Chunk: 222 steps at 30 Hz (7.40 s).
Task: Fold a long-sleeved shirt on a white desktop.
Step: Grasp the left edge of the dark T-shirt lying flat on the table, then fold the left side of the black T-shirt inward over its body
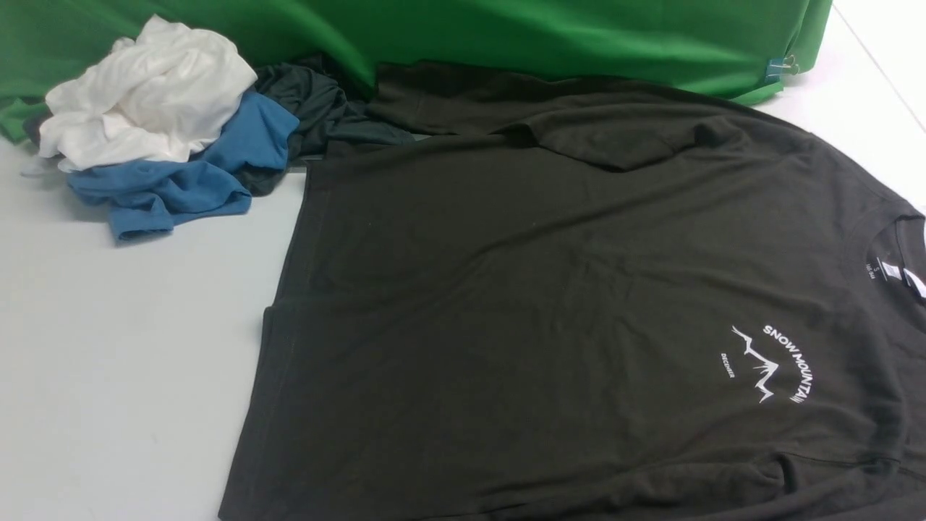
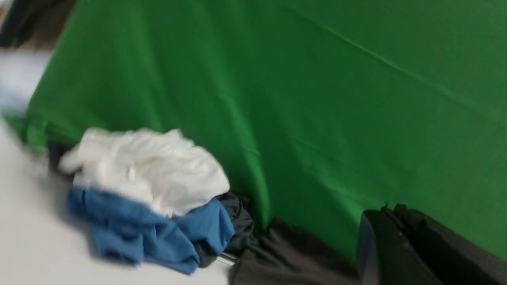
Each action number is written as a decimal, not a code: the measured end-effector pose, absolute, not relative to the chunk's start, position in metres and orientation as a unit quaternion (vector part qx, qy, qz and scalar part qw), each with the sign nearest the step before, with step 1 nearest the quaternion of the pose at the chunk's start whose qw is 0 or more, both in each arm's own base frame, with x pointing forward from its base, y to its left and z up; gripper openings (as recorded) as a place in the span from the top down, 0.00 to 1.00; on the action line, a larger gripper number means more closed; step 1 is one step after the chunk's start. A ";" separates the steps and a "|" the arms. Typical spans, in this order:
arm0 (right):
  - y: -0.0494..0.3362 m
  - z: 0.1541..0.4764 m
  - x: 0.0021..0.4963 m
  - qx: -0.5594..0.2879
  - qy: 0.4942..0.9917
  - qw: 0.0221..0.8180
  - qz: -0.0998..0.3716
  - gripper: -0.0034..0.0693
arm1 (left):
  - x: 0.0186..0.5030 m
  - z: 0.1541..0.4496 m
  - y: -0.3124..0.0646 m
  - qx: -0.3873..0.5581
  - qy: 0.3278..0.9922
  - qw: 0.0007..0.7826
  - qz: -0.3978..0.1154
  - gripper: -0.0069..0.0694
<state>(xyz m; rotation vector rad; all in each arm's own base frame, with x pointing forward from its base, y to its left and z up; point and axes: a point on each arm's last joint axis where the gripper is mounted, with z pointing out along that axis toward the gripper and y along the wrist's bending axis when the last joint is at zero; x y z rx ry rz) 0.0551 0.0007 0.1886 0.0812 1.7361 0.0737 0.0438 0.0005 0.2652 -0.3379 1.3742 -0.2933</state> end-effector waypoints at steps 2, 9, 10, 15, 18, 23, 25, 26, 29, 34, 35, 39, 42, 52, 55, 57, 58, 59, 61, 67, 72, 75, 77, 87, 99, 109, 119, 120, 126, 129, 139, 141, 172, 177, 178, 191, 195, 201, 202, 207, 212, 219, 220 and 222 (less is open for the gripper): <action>0.001 0.189 0.055 0.036 0.763 0.645 0.032 0.62 | 0.041 0.286 -0.005 -0.092 0.669 0.731 -0.093 0.88; 0.001 0.189 0.055 0.036 0.763 0.645 0.032 0.62 | 0.056 0.317 -0.030 0.128 0.817 0.551 -0.111 0.88; 0.001 0.189 0.055 0.035 0.763 0.645 0.033 0.62 | 0.060 0.317 -0.034 0.156 0.839 0.505 -0.131 0.88; 0.001 0.189 0.055 0.035 0.763 0.645 0.033 0.62 | 0.083 0.304 -0.046 0.212 0.886 0.372 -0.179 0.88; 0.001 0.189 0.055 0.035 0.763 0.645 0.033 0.62 | 0.092 0.300 -0.058 0.288 0.869 0.350 -0.197 0.88; 0.001 0.189 0.055 0.035 0.763 0.645 0.033 0.62 | 0.092 0.291 -0.082 0.412 0.832 0.301 -0.216 0.88; 0.001 0.189 0.055 0.035 0.763 0.645 0.033 0.62 | 0.093 0.285 -0.089 0.445 0.827 0.274 -0.207 0.88; 0.001 0.189 0.055 0.035 0.763 0.645 0.033 0.62 | 0.093 0.279 -0.095 0.476 0.819 0.251 -0.199 0.88; 0.001 0.189 0.055 0.035 0.763 0.645 0.033 0.62 | 0.092 0.267 -0.110 0.538 0.798 0.203 -0.184 0.88; 0.001 0.189 0.055 0.035 0.762 0.645 0.033 0.62 | 0.094 0.248 -0.127 0.589 0.779 0.140 -0.161 0.88; 0.001 0.189 0.055 0.035 0.761 0.647 0.033 0.62 | 0.094 0.245 -0.130 0.597 0.776 0.129 -0.159 0.88; 0.001 0.199 0.056 0.072 0.722 0.684 0.070 0.62 | 0.096 0.227 -0.143 0.619 0.768 0.076 -0.145 0.81; -0.001 0.213 0.056 0.134 0.655 0.730 0.141 0.62 | 0.099 0.216 -0.147 0.625 0.767 0.056 -0.135 0.70; 0.011 0.269 0.050 0.105 0.692 0.672 0.241 0.69 | 0.095 0.177 -0.135 0.653 0.750 0.039 -0.097 0.33; 0.019 0.306 0.049 0.019 0.730 0.640 0.239 0.69 | 0.093 0.173 -0.132 0.661 0.744 0.034 -0.094 0.32; 0.027 0.329 0.053 -0.040 0.749 0.613 0.247 0.69 | 0.094 0.173 -0.132 0.665 0.741 0.036 -0.091 0.31; 0.029 0.333 0.054 -0.059 0.756 0.602 0.249 0.69 | 0.094 0.173 -0.132 0.665 0.740 0.037 -0.090 0.31; 0.033 0.340 0.057 -0.076 0.762 0.591 0.253 0.69 | 0.094 0.173 -0.132 0.665 0.740 0.038 -0.090 0.31; 0.043 0.347 0.065 -0.117 0.774 0.566 0.259 0.69 | 0.095 0.173 -0.132 0.667 0.739 0.040 -0.088 0.31; 0.069 0.342 0.085 -0.182 0.793 0.518 0.263 0.68 | 0.096 0.170 -0.127 0.682 0.728 0.040 -0.065 0.37; 0.081 0.333 0.097 -0.198 0.812 0.487 0.253 0.66 | 0.092 0.161 -0.123 0.678 0.731 0.037 -0.066 0.45; 0.083 0.332 0.099 -0.205 0.814 0.484 0.248 0.64 | 0.091 0.158 -0.121 0.678 0.731 0.043 -0.063 0.46; 0.083 0.332 0.099 -0.207 0.815 0.483 0.246 0.64 | 0.092 0.158 -0.121 0.677 0.732 0.047 -0.058 0.47; 0.078 0.348 0.090 -0.255 0.828 0.451 0.215 0.63 | 0.100 0.163 -0.119 0.668 0.742 0.047 -0.020 0.86; 0.077 0.337 0.095 -0.309 0.872 0.354 0.135 0.62 | 0.116 0.222 -0.137 0.642 0.766 0.031 -0.017 0.86; 0.116 0.274 0.141 -0.484 0.861 0.153 0.045 0.47 | 0.107 0.265 -0.126 0.638 0.762 0.107 -0.027 0.86; 0.123 0.190 0.136 -0.621 0.776 0.107 0.009 0.20 | 0.102 0.281 -0.117 0.629 0.757 0.172 -0.028 0.86; 0.122 0.186 0.136 -0.624 0.774 0.106 0.006 0.20 | 0.102 0.281 -0.117 0.627 0.759 0.174 -0.026 0.86; 0.120 0.170 0.137 -0.638 0.762 0.113 -0.007 0.20 | 0.105 0.282 -0.118 0.626 0.755 0.192 -0.022 0.86; 0.119 0.163 0.140 -0.645 0.751 0.135 -0.023 0.26 | 0.106 0.283 -0.119 0.618 0.761 0.199 -0.022 0.86; 0.119 0.151 0.141 -0.629 0.768 0.115 -0.027 0.77 | 0.110 0.299 -0.122 0.599 0.767 0.226 -0.026 0.86; 0.118 0.156 0.141 -0.618 0.778 0.113 -0.028 0.83 | 0.112 0.304 -0.122 0.595 0.768 0.235 -0.023 0.86; 0.117 0.183 0.142 -0.567 0.809 0.154 -0.021 0.73 | 0.116 0.312 -0.121 0.584 0.771 0.255 -0.005 0.86; 0.118 0.187 0.142 -0.550 0.820 0.158 -0.018 0.90 | 0.118 0.312 -0.120 0.572 0.779 0.257 0.000 0.86; 0.118 0.187 0.143 -0.549 0.821 0.159 -0.018 0.90 | 0.118 0.312 -0.120 0.571 0.779 0.258 0.001 0.86; 0.132 0.227 0.174 -0.527 0.817 0.226 -0.067 0.90 | 0.171 0.292 -0.116 0.469 0.844 0.259 -0.002 0.86; 0.128 0.216 0.196 -0.508 0.829 0.218 -0.079 0.90 | 0.205 0.281 -0.112 0.428 0.867 0.254 -0.018 0.86; 0.114 0.208 0.232 -0.459 0.858 0.211 -0.091 0.90 | 0.246 0.269 -0.111 0.401 0.882 0.247 -0.015 0.86; 0.113 0.207 0.236 -0.454 0.860 0.212 -0.091 0.90 | 0.251 0.268 -0.111 0.400 0.884 0.243 -0.013 0.86; 0.111 0.206 0.255 -0.438 0.865 0.227 -0.090 0.90 | 0.274 0.256 -0.120 0.407 0.886 0.221 -0.005 0.86; 0.116 0.203 0.266 -0.449 0.855 0.244 -0.087 0.90 | 0.289 0.246 -0.124 0.416 0.885 0.206 0.007 0.86; 0.121 0.180 0.275 -0.460 0.855 0.224 -0.082 0.90 | 0.306 0.238 -0.121 0.409 0.888 0.210 0.020 0.86; 0.121 0.178 0.275 -0.460 0.856 0.222 -0.081 0.90 | 0.308 0.237 -0.118 0.404 0.889 0.213 0.021 0.86; 0.120 0.174 0.277 -0.458 0.858 0.217 -0.081 0.90 | 0.313 0.235 -0.115 0.396 0.892 0.218 0.022 0.86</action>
